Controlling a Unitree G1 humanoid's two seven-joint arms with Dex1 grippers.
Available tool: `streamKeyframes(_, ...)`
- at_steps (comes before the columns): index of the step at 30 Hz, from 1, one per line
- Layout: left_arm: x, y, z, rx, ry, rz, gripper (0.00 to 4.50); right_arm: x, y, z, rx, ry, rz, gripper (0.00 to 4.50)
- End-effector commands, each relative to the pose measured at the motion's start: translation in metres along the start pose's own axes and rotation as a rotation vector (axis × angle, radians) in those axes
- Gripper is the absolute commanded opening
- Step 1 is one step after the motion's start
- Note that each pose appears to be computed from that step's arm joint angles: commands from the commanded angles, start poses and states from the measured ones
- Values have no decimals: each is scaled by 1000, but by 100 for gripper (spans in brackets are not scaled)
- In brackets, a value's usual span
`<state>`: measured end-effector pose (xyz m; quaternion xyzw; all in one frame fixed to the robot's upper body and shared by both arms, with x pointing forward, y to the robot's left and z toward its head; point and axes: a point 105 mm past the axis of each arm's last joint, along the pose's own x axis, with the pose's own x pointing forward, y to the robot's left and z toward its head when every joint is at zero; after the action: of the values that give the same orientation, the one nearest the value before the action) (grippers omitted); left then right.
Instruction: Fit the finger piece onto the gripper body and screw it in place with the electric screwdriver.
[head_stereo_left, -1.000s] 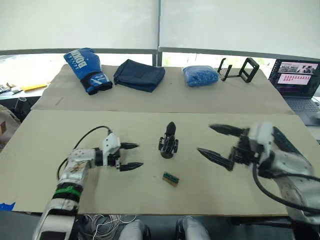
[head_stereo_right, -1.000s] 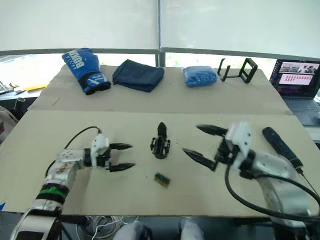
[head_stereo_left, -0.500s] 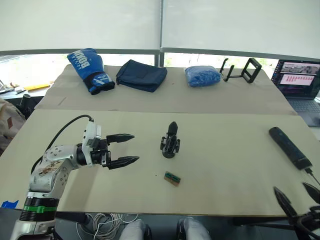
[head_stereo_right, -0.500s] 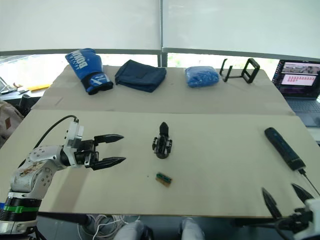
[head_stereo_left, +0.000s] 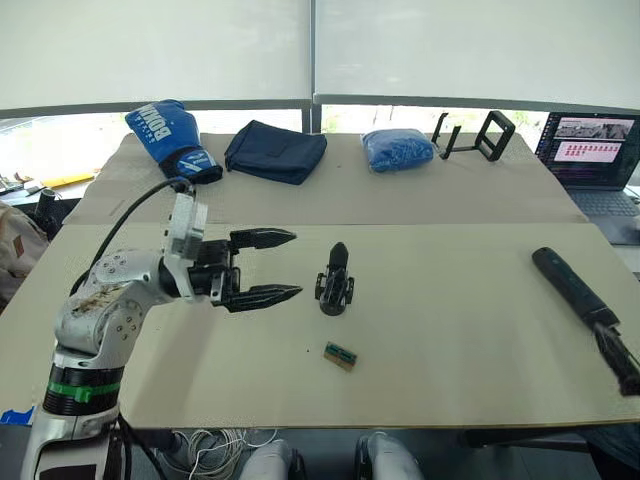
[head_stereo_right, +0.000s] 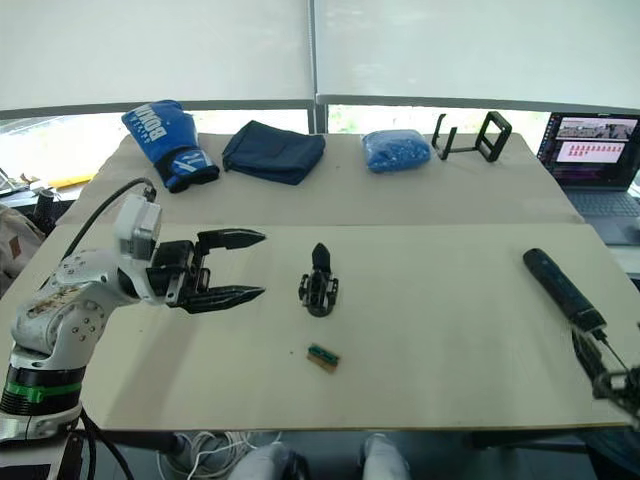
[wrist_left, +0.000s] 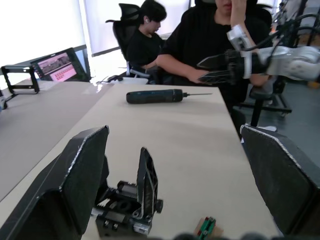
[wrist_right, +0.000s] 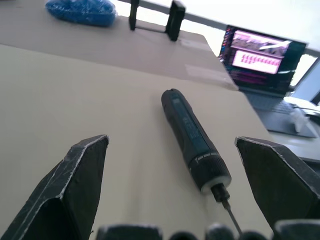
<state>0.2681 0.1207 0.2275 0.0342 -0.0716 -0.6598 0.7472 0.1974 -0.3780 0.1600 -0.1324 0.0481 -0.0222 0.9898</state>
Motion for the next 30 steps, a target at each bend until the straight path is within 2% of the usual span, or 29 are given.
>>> streamKeyframes(1,4,-4,6,-22,-1,-32,446,19,-16,-18,73,233,112,450)
streamKeyframes(4,6,-3,5,-23,12,-35,446,41,-30,-26,27,397,202,450)
streamKeyframes(13,7,-2,4,2,45,-30,446,98,-55,-30,-80,494,207,450)
streamKeyframes(19,-1,-6,9,8,80,2,446,111,-57,-45,-112,583,154,450)
streamKeyframes(23,-3,-8,13,3,86,7,446,110,-49,-55,-32,632,173,450)
streamKeyframes(26,-5,-8,13,4,95,8,450,111,-39,-59,13,662,231,363)
streamKeyframes(30,-7,-9,12,-2,106,3,450,118,-37,-51,18,612,227,223)
